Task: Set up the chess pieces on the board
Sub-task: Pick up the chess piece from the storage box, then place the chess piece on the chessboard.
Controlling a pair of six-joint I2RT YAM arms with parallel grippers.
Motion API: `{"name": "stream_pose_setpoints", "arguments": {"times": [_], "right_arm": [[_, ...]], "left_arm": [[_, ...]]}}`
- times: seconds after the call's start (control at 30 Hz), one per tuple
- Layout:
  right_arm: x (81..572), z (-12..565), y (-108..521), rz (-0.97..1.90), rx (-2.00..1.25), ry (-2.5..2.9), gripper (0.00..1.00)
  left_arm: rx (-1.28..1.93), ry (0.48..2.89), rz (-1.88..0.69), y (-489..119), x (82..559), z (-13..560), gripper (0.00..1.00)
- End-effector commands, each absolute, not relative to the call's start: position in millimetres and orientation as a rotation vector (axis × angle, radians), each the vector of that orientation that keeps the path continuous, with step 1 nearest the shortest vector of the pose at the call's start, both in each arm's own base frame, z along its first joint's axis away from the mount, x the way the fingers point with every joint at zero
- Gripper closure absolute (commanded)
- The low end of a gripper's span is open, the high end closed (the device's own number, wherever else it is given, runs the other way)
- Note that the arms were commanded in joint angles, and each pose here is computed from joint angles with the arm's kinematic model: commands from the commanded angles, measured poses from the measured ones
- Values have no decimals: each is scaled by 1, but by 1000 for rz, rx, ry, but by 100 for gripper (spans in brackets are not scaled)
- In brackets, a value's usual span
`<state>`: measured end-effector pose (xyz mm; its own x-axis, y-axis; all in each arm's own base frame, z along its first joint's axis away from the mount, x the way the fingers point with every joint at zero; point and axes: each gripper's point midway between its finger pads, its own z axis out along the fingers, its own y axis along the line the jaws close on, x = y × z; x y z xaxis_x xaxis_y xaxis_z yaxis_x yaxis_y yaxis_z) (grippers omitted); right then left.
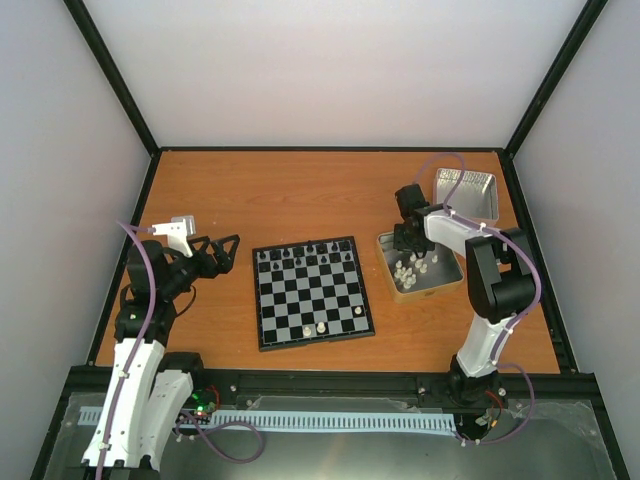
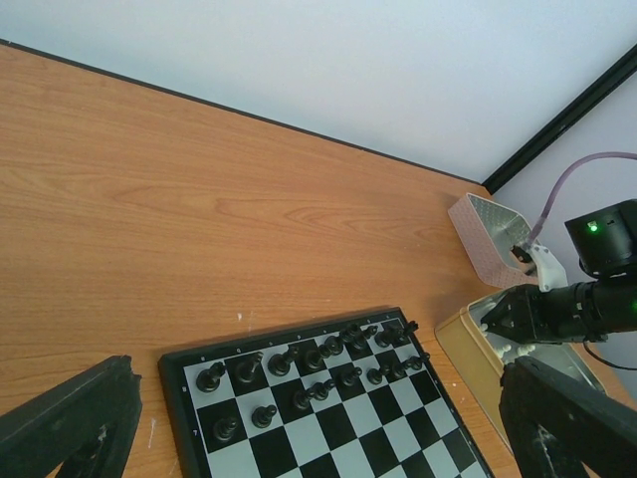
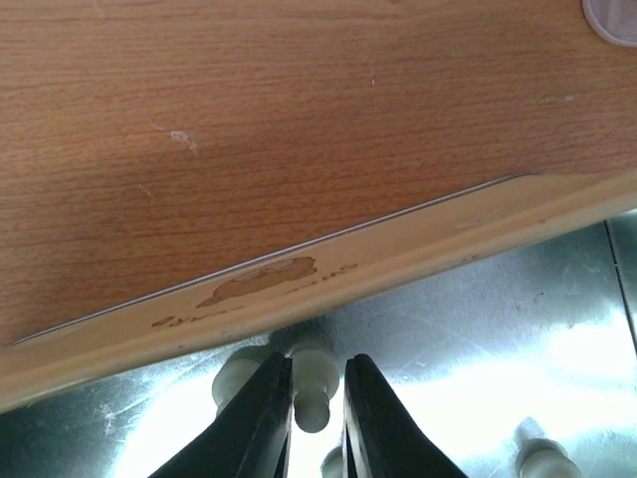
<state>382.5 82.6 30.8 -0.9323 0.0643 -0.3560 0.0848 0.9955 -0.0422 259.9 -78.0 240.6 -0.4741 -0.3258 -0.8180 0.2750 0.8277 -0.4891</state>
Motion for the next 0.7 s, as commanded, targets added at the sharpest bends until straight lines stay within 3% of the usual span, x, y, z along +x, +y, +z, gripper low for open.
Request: {"name": "stream_pose_setpoints", "arguments": {"times": [0.0, 0.17, 0.43, 0.67], "right_arm": [[396, 33, 82, -75, 101, 2738, 85], [396, 34, 80, -93, 107, 2736, 97], [386, 96, 90, -24, 114, 2626, 97], [338, 128, 141, 91, -37, 2620, 97]], "left_arm": [[-20, 1915, -700, -79, 261, 250, 0], [-19, 1911, -700, -79, 260, 251, 0], [-18, 1907, -703, -79, 260, 252, 0], [-15, 1902, -702, -79, 259, 252, 0]]}}
